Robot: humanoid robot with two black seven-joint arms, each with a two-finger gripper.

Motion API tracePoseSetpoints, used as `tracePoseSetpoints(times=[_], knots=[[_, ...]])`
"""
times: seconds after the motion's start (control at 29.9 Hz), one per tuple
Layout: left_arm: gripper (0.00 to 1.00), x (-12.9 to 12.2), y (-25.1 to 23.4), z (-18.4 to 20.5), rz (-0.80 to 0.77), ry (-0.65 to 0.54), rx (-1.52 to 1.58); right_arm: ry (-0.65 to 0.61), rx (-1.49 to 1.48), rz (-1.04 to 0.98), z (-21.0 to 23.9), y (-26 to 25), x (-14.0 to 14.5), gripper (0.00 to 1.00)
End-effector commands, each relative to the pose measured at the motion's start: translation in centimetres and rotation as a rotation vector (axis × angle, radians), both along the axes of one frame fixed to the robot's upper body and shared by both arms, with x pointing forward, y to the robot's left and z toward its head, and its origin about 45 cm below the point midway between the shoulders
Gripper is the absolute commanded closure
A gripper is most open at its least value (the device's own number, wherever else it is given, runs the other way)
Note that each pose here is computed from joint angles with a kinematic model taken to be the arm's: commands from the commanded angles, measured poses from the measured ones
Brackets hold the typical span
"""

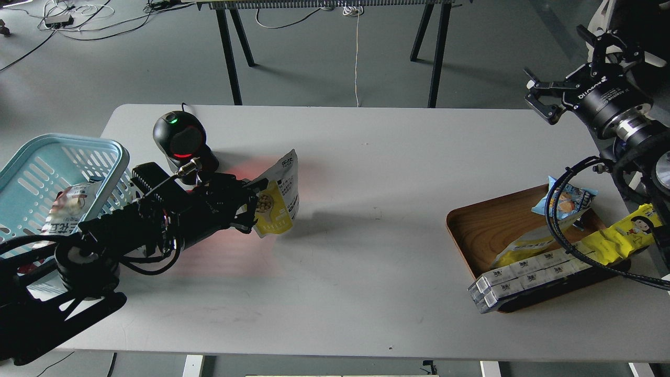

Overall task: Scan snack and place in basket
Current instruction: 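Reach the left gripper to the standing yellow packet and grasp it, then hold the packet with the left gripper beside the scanner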

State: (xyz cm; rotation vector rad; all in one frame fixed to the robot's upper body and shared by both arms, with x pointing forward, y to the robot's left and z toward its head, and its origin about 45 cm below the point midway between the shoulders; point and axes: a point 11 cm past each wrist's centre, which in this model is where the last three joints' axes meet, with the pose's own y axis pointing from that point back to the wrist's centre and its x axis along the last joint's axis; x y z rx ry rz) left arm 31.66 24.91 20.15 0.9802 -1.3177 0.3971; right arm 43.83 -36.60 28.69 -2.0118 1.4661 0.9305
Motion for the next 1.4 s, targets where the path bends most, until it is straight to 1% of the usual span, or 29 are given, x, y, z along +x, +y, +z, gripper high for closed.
tracePoseSetpoints(times=[0.0, 0.17, 0.3, 0.47, 0.67, 1.04, 1.2, 1.37], knots=[[1.0, 0.1, 0.4, 1.3, -0.007, -0.039, -0.008, 0.0, -0.011, 0.014, 0.1, 0.5, 0.2, 0.03], [1.0, -0.5, 0.2, 2.7, -0.035, -0.085, -0.027, -0.014, -0.013, 0.019, 0.8, 0.7, 0.5, 0.03], [1.0, -1.2, 0.7, 3.0, -0.043, -0.082, -0.011, -0.015, -0.015, 0.015, 1.1, 0.8, 0.7, 0.03], [1.0, -1.3, 1.3, 3.5, -0.049, -0.09, 0.005, -0.02, -0.02, 0.025, 1.4, 1.1, 0.9, 0.03], [1.0, -1.4, 0.9, 4.1, -0.061, -0.11, -0.015, -0.021, -0.018, 0.025, 1.4, 1.2, 0.9, 0.03], [1.0, -1.4, 0.9, 3.8, -0.061, -0.065, 0.025, -0.018, -0.019, 0.026, 1.3, 1.2, 0.9, 0.03], [1.0, -1.4, 1.1, 3.3, -0.053, -0.015, 0.074, -0.01, -0.018, 0.018, 1.0, 1.0, 1.0, 0.03], [1.0, -0.7, 1.0, 4.0, -0.06, -0.009, 0.113, -0.011, -0.018, 0.019, 1.0, 1.0, 1.0, 0.03]])
